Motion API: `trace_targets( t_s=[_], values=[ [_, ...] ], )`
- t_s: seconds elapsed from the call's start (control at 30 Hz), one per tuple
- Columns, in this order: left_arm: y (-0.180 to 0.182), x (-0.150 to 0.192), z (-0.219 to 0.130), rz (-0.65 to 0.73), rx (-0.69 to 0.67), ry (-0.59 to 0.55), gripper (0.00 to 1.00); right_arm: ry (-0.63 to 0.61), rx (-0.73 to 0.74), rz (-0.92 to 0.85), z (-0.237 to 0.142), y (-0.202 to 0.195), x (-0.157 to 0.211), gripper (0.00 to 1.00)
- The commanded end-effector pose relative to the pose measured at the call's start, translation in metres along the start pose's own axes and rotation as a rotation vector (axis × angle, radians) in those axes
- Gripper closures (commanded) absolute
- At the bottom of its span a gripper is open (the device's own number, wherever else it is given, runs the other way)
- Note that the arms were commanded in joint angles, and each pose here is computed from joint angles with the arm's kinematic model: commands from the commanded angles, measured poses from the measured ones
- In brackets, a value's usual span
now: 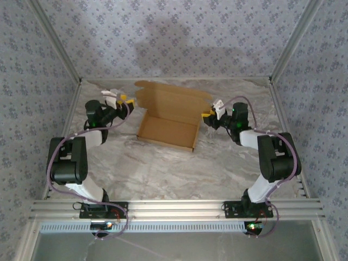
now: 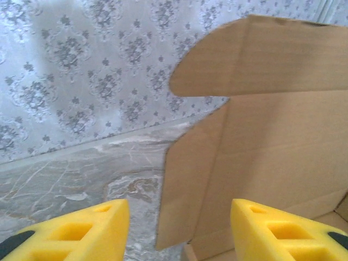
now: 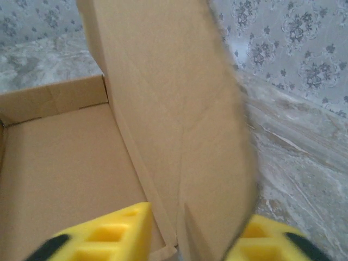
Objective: Fold the paper box
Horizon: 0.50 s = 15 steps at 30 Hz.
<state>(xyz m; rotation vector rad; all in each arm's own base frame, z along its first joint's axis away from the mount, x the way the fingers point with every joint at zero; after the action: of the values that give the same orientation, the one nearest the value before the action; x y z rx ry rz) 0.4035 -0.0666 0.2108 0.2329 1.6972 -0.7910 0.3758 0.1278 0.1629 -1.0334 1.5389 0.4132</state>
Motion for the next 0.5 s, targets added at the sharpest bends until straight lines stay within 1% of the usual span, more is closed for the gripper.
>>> trace_targets(
  t_s=[0.0,0.07,0.1,0.33,0.47],
  values=[
    [0.002,-0.022,0.006,0.017,0.031,-0.053,0.48,-0.045,-0.043,-0.048,0.008,-0.003,-0.011,0.86],
    [0.005,-0.023,0.008,0.032,0.026,-0.051,0.48,-0.047,-0.062,-0.052,0.01,-0.003,-0.012,0.98],
    [0.006,-0.024,0.009,0.04,0.023,-0.046,0.49,-0.047,-0.068,-0.055,0.011,-0.003,-0.012,1.0],
    [0.01,-0.03,0.009,0.081,0.027,-0.005,0.48,-0.057,-0.123,-0.05,0.002,-0.004,-0.011,1.0],
    [0.011,-0.026,0.007,0.123,0.065,0.089,0.48,-0.071,-0.174,-0.059,-0.008,-0.002,-0.015,1.0]
  ],
)
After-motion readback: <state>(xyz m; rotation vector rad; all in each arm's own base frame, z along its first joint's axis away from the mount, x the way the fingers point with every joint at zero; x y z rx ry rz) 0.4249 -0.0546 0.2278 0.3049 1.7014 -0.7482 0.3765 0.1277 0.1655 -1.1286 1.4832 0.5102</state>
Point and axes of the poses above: each hand's point on the last joint's axis, 136 mm out from that joint toward the fingers, its own z axis out along the fingers, its own y axis along the line the jaws close on, x = y × z, the point moved 6 cm from there along -z, back along the fingers, and after that the axes turned 14 degrees about -z, right-handed, at the moved point
